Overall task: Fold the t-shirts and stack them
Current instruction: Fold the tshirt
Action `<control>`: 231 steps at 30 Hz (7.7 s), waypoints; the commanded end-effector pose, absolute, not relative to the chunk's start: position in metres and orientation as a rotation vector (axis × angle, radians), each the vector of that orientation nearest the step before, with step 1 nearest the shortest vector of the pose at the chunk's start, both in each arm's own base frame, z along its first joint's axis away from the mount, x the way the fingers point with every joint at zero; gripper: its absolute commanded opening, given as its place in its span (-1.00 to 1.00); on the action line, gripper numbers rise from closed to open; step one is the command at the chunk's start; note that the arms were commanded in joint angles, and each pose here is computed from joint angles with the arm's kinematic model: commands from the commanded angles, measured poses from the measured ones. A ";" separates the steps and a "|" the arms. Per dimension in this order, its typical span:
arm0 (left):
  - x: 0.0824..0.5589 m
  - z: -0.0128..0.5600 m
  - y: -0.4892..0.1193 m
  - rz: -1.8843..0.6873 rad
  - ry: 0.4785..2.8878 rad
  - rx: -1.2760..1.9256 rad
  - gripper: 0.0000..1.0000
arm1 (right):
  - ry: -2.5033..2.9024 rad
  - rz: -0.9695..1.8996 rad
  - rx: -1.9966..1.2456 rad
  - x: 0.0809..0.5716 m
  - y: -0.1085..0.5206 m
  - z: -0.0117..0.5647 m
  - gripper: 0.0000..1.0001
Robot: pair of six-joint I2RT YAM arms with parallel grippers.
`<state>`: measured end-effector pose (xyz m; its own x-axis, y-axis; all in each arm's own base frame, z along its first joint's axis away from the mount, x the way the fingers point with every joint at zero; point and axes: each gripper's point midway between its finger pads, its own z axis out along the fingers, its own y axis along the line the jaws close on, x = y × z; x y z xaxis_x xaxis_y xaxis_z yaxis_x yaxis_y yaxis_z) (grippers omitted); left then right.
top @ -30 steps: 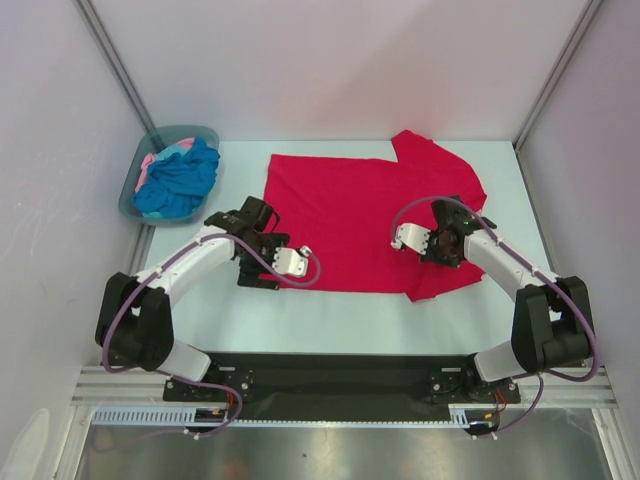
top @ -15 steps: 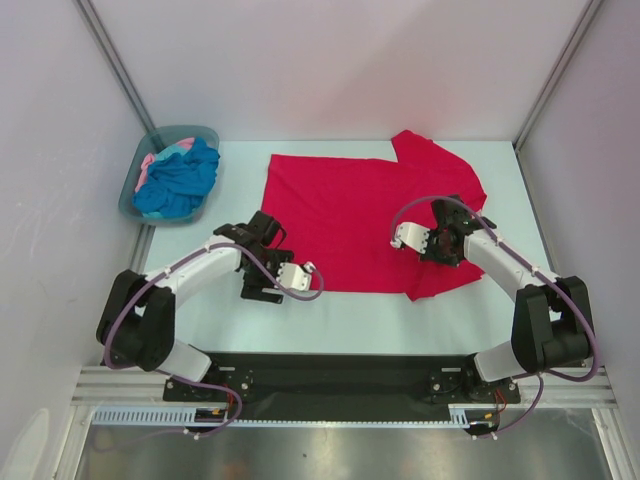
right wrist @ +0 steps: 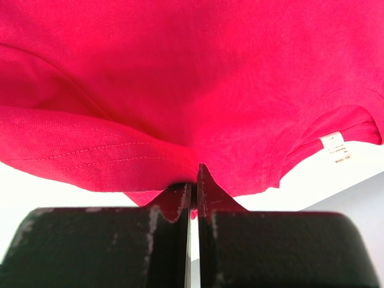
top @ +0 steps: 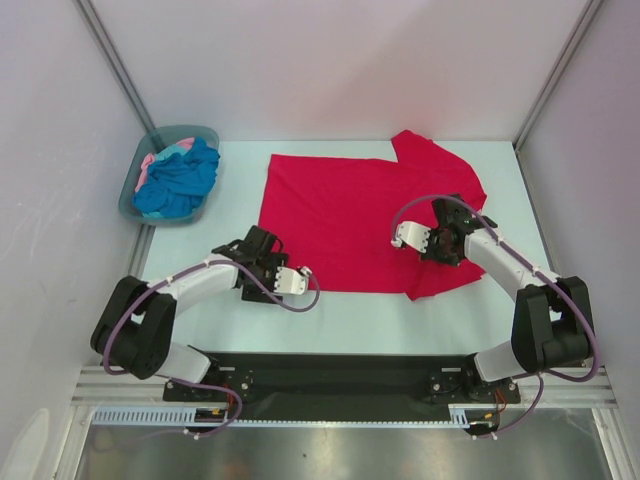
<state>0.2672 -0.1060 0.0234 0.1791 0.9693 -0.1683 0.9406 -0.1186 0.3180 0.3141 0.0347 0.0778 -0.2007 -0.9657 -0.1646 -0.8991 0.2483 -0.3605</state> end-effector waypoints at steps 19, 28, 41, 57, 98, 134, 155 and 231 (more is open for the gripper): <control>0.261 0.019 -0.090 0.119 1.767 2.103 -0.29 | 2.120 -0.307 -1.659 0.335 0.039 0.098 -1.00; 0.260 0.019 -0.094 0.081 1.779 2.096 -0.77 | 2.122 -0.321 -1.649 0.338 0.037 0.098 -1.00; 0.310 0.055 -0.096 0.257 1.728 1.864 -0.99 | 2.126 -0.330 -1.642 0.341 0.035 0.096 -1.00; 0.358 0.125 -0.103 0.329 1.672 1.725 -0.99 | 2.154 -0.398 -1.549 0.354 0.019 0.091 -1.00; 0.400 0.093 -0.084 0.420 1.730 1.724 -1.00 | 2.214 -0.685 -1.310 0.379 -0.080 0.098 -1.00; 0.428 0.087 -0.090 0.434 1.733 1.707 -1.00 | 2.038 -0.843 -1.235 0.464 -0.084 0.117 -1.00; 0.459 0.085 -0.091 0.471 1.717 1.700 -1.00 | 2.046 -0.840 -1.229 0.470 -0.085 0.108 -1.00; 0.500 0.057 -0.087 0.549 1.763 1.682 -0.75 | 1.970 -0.804 -1.264 0.532 -0.044 0.087 -1.00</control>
<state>0.4826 -0.0904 0.0389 0.0274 0.9874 -0.1557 0.7645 0.0797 0.6397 0.5108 -0.0483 0.0638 -0.3289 -0.9310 -0.1582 -0.5959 0.3346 -0.7301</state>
